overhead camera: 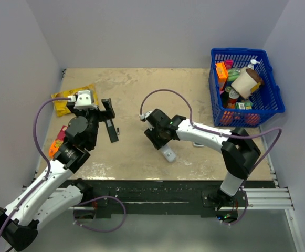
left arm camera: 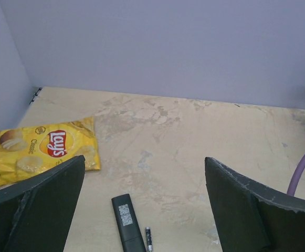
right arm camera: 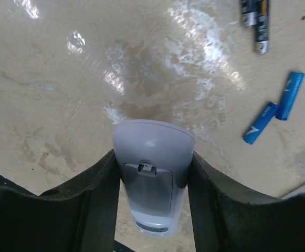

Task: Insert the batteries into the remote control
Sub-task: Place the remote control at the center of the board, then reset both arms

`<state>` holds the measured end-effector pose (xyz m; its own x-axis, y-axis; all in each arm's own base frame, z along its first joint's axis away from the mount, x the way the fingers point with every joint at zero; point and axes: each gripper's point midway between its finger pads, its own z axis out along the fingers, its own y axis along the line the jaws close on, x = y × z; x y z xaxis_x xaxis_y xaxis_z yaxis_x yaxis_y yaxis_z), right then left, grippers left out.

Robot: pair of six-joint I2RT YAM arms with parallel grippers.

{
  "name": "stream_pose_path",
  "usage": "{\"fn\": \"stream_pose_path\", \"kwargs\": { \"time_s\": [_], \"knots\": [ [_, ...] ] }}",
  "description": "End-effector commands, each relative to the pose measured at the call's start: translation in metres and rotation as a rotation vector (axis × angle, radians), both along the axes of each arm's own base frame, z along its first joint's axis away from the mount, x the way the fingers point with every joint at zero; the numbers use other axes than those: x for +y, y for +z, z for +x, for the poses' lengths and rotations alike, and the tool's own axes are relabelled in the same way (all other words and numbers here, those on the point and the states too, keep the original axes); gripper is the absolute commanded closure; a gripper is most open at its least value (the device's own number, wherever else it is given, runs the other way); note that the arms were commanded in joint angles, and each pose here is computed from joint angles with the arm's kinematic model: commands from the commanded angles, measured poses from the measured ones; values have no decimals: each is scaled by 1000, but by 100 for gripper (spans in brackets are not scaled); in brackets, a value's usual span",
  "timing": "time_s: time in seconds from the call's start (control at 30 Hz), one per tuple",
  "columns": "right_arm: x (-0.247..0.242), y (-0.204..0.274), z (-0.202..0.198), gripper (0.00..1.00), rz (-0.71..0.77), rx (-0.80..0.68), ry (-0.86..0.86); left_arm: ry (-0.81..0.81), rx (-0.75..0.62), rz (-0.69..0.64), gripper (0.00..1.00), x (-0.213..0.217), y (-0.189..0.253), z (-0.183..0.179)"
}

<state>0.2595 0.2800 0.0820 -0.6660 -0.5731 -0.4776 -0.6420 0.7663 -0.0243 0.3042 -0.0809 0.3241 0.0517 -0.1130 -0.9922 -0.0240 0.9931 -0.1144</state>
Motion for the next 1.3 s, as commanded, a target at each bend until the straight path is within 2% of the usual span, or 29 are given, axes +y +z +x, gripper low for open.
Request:
{"fn": "stream_pose_path", "kwargs": {
  "time_s": [0.0,0.27,0.4,0.5,0.6,0.63,0.93,1.13,1.27],
  "knots": [
    [6,-11,5,100,-10,-43,15,62,-36,1,0,18,21,-9],
    [1,-58,-18,99,-123,40,98,84,-55,-8,0,26,27,-17],
    [2,-67,-31,94,-142,67,152,87,-61,-1,0,26,29,-15],
    [4,-72,-35,82,-139,90,165,78,-64,2,0,24,30,-13],
    [7,-71,-34,59,-132,86,166,67,-61,6,0,21,30,-12],
    [9,-67,-33,48,-121,78,163,65,-59,3,0,20,29,-11],
    [33,-29,-16,2,-23,6,129,70,-50,-4,0,23,24,-14],
    [47,22,18,2,79,-155,-17,70,-51,-7,0,25,21,-17],
    [53,60,48,2,260,-166,-194,65,-53,-10,0,25,19,-20]
  ]
}}
